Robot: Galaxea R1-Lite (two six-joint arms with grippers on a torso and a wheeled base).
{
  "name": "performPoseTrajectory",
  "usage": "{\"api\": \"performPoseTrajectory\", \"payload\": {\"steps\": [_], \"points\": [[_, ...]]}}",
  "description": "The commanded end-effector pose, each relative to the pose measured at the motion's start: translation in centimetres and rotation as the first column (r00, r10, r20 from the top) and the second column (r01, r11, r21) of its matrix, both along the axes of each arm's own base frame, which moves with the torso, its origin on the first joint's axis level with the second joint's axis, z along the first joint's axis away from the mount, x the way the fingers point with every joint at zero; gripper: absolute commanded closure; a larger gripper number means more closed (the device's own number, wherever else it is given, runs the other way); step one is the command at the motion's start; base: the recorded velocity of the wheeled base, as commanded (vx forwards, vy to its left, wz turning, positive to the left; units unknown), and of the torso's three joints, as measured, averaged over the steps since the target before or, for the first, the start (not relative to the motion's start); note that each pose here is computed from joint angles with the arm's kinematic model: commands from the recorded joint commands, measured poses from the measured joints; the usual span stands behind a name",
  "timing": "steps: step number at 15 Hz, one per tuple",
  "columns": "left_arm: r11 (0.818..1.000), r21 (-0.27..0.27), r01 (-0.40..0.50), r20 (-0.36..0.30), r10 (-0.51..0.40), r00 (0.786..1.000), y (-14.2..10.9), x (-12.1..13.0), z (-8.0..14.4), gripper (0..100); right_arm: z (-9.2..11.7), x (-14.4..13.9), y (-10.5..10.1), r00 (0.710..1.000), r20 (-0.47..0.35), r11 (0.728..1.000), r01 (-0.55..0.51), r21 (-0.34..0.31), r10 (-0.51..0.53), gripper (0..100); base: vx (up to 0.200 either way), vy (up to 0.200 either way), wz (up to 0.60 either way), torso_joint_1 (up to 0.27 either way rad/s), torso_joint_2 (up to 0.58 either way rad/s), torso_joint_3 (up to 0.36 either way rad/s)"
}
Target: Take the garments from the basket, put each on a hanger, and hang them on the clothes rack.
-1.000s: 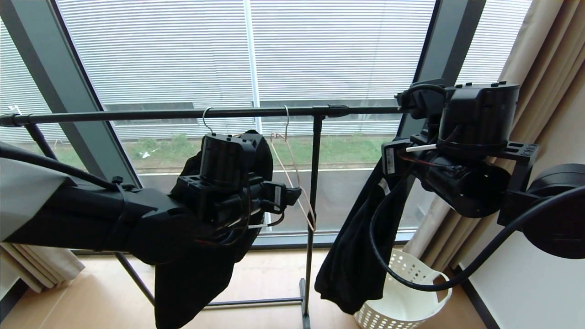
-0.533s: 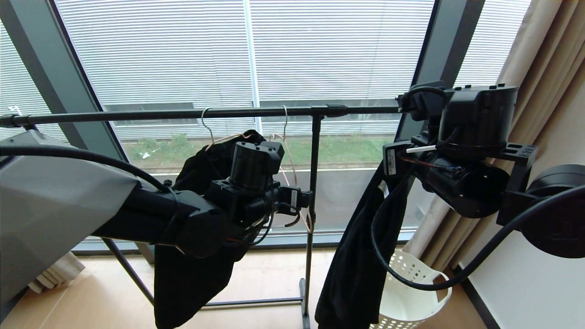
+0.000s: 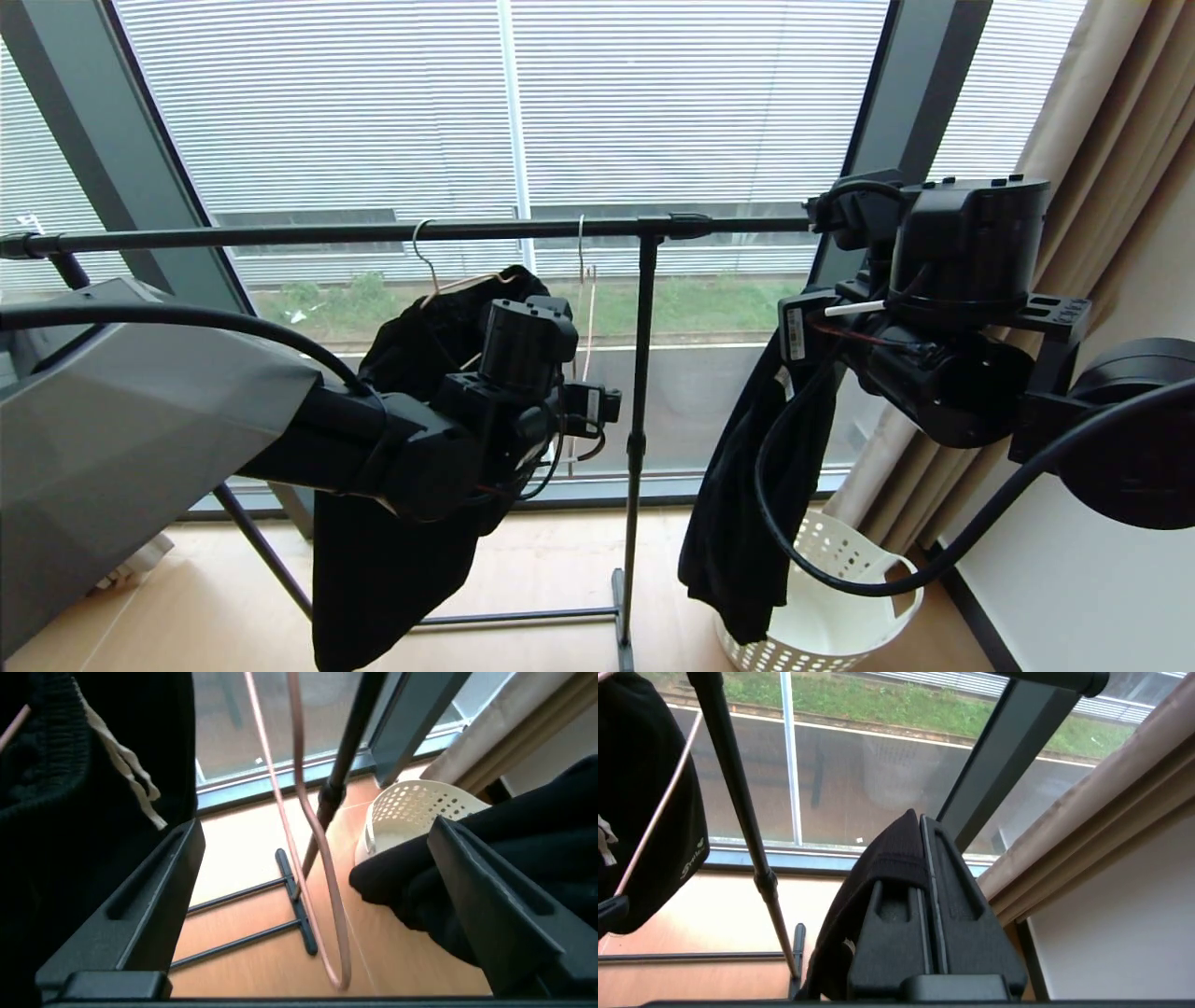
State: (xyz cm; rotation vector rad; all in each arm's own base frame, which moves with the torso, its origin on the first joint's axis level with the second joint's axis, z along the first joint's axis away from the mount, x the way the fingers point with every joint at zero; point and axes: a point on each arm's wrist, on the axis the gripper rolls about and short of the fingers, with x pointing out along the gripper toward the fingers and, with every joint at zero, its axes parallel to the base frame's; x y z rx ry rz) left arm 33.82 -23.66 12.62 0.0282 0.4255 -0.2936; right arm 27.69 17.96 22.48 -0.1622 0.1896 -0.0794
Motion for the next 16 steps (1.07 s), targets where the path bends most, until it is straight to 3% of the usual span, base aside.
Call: {"api": "performPoseTrajectory", "payload": {"steps": [1, 4, 16], "points": [[1.0, -0.005, -0.009, 0.013, 0.009, 1.0, -0.1, 0.5, 0.2, 0, -0.1, 0.0, 0.0, 1.0, -0.003, 1.0, 0.0, -0.002, 0.0, 100, 0.0, 0.0, 0.0, 0.0, 0.0, 0.0], [1.0, -0.014, -0.02, 0.028, 0.021, 0.999, -0.1, 1.5, 0.3, 0, -0.2, 0.0, 0.0, 1.0, -0.005, 1.0, 0.0, -0.005, 0.0, 100, 0.0, 0.0, 0.0, 0.0, 0.0, 0.0], [1.0, -0.019, -0.018, 0.039, 0.019, 0.999, -0.3, 1.5, 0.6, 0, -0.2, 0.0, 0.1, 1.0, -0.006, 1.0, -0.002, -0.006, 0.002, 100, 0.0, 0.0, 0.0, 0.0, 0.0, 0.0]]}}
